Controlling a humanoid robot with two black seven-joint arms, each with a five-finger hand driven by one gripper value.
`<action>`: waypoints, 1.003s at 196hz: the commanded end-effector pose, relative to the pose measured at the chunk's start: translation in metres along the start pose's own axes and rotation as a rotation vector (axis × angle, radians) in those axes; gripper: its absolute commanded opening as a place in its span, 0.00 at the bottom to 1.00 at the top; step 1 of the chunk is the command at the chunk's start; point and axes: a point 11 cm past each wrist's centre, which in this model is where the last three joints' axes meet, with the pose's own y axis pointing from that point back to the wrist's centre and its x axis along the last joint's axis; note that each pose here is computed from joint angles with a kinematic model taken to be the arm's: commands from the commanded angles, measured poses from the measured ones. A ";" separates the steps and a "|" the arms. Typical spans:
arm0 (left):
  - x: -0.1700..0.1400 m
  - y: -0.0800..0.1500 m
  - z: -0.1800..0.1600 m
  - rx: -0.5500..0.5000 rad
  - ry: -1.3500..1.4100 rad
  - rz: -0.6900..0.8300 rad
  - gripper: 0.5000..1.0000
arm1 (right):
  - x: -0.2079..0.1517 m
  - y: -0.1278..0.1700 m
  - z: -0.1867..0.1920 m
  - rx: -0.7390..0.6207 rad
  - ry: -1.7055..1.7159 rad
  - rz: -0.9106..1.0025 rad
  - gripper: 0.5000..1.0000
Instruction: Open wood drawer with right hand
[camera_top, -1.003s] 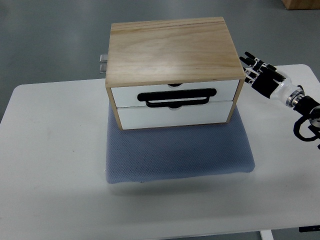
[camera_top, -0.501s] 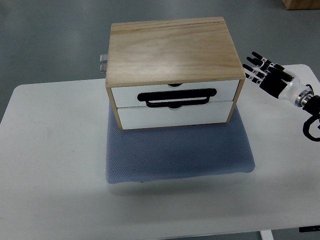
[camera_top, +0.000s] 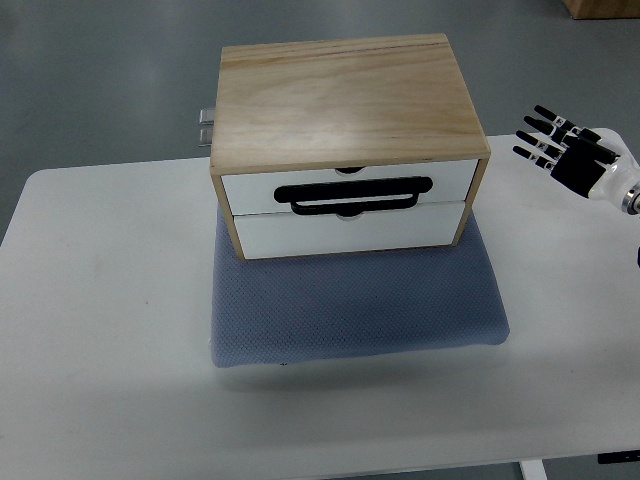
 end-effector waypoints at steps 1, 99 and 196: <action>0.000 0.000 0.000 0.000 0.000 0.000 1.00 | 0.002 0.000 0.001 -0.003 0.001 0.019 0.91; 0.000 0.000 -0.001 0.001 0.000 0.000 1.00 | 0.017 0.039 -0.064 0.044 0.358 0.042 0.91; 0.000 0.000 0.000 0.000 0.000 0.000 1.00 | -0.007 0.089 -0.116 0.042 0.593 -0.067 0.90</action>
